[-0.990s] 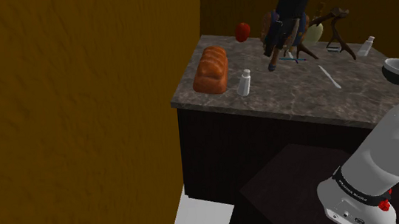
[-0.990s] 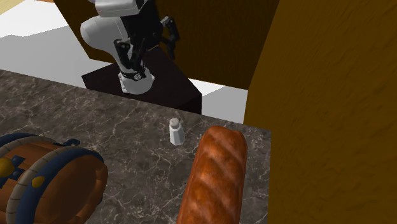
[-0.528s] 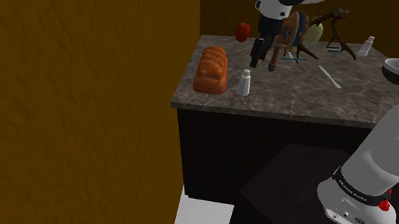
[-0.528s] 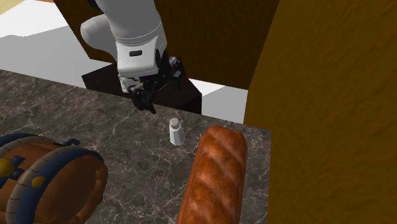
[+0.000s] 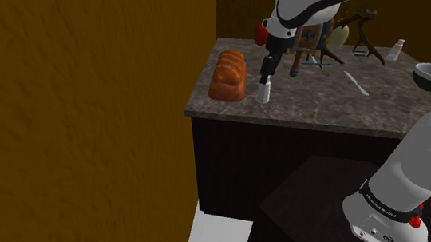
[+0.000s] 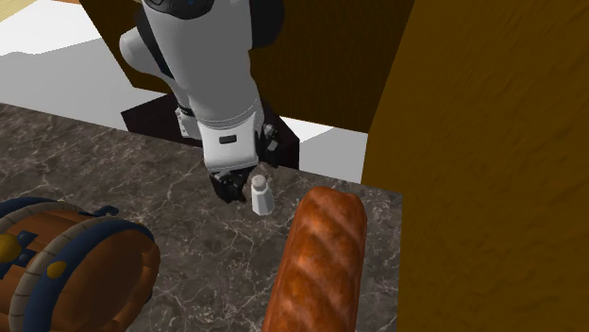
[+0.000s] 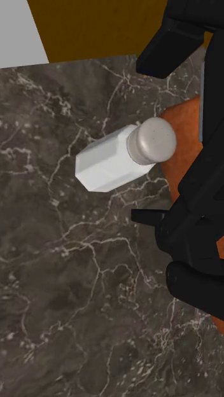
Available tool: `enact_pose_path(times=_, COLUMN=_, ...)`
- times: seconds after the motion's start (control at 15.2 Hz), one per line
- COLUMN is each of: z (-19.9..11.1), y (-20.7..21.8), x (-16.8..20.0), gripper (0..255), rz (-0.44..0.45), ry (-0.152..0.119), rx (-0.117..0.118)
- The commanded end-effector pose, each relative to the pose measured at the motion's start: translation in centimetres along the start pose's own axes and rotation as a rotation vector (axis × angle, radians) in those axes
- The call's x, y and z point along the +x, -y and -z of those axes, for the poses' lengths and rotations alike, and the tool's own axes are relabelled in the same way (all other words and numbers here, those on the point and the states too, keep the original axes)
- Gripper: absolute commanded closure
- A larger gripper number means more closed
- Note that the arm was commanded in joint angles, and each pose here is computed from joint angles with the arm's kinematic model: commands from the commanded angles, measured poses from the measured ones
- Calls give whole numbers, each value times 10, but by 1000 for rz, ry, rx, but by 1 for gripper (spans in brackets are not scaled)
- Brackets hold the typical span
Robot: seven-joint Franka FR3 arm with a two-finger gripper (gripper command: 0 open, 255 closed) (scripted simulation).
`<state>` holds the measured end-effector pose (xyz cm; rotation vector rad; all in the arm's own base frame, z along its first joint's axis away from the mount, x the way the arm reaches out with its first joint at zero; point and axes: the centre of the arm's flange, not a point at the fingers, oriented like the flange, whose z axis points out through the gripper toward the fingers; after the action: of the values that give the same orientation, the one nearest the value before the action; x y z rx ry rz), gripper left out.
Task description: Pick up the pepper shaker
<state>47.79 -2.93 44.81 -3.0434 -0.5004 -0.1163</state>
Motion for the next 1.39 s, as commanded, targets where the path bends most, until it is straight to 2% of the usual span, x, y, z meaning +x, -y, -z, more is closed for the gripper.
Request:
enact_pose_path(times=0.0, z=-10, y=-1, x=0, gripper=0, rz=1, ry=0, rx=0)
enact_pose_path(times=0.26, z=-23, y=-2, x=-1, gripper=0, rz=1, ry=0, rx=0)
enact_pose_path(times=0.33, z=-24, y=-2, x=-2, gripper=255, rz=1, ry=0, rx=0)
enact_pose_path(times=0.92, z=-23, y=-2, x=-1, gripper=255, rz=1, ry=0, rx=0)
enact_pose_path(times=1.32, z=8, y=0, x=1, gripper=255, rz=1, ry=0, rx=0)
